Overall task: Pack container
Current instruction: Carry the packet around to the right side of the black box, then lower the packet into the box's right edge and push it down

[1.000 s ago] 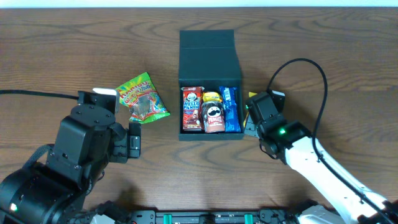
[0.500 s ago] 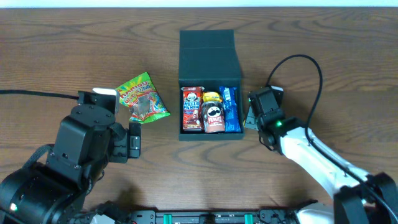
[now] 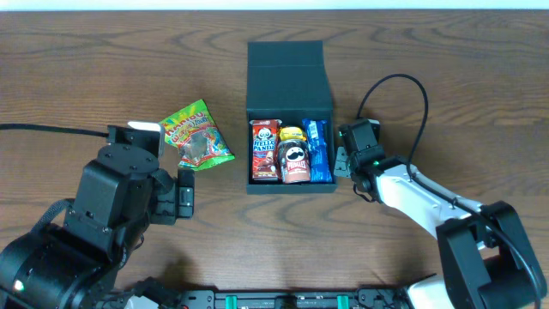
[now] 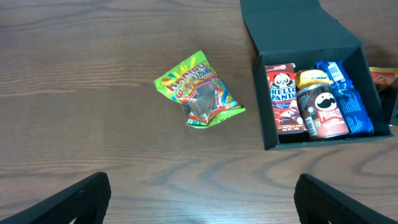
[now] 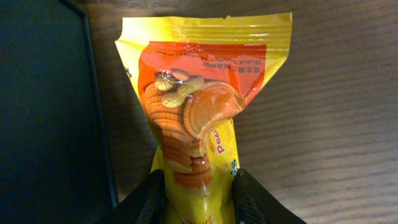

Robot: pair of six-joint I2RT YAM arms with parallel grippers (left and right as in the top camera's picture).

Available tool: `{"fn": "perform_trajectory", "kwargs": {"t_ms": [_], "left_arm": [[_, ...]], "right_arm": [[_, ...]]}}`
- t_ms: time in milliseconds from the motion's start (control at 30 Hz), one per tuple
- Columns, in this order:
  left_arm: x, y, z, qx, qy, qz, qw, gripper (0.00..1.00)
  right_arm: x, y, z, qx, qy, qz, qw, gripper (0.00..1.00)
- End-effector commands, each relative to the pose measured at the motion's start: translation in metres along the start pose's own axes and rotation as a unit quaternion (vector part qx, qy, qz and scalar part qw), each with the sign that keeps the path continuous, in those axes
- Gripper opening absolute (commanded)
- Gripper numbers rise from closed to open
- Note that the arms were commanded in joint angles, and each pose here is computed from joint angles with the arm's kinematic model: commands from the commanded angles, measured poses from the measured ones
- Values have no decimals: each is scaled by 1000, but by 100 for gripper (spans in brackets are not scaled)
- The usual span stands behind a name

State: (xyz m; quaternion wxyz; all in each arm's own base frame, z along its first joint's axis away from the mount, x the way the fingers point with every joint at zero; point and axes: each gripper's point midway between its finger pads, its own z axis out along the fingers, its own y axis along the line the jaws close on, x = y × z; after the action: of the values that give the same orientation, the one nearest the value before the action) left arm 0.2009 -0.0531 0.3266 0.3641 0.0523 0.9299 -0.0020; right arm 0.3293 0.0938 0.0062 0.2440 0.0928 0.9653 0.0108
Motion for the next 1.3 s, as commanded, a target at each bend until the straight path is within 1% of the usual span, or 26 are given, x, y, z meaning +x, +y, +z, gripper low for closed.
{"fn": "perform_trajectory", "kwargs": {"t_ms": [0,133,233,433,833,1000,1267], "left_arm": [[0,3,-1,-6,-2,0,1000,95],[0,3,-1,-6,-2,1,1000,95],[0,3,-1,-6,-2,0,1000,95],[0,3,-1,-6,-2,1,1000,95],[0,3,-1,-6,-2,0,1000,95],[0,3,-1,-6,-2,0,1000,95],[0,3,-1,-6,-2,0,1000,95]], "right_arm": [[3,-4,5,4,5,-15,1000,34],[0,-3,5,1,-1,-20,1000,25],[-1,-3,5,0,-1,-21,1000,24],[0,-3,5,0,-1,-29,1000,17],[-7,-1,-2,-5,-12,-26,1000,6],[-16,-1,-23,-13,-29,-22,999,5],[-22,-1,-72,-41,-51,-18,998,5]]}}
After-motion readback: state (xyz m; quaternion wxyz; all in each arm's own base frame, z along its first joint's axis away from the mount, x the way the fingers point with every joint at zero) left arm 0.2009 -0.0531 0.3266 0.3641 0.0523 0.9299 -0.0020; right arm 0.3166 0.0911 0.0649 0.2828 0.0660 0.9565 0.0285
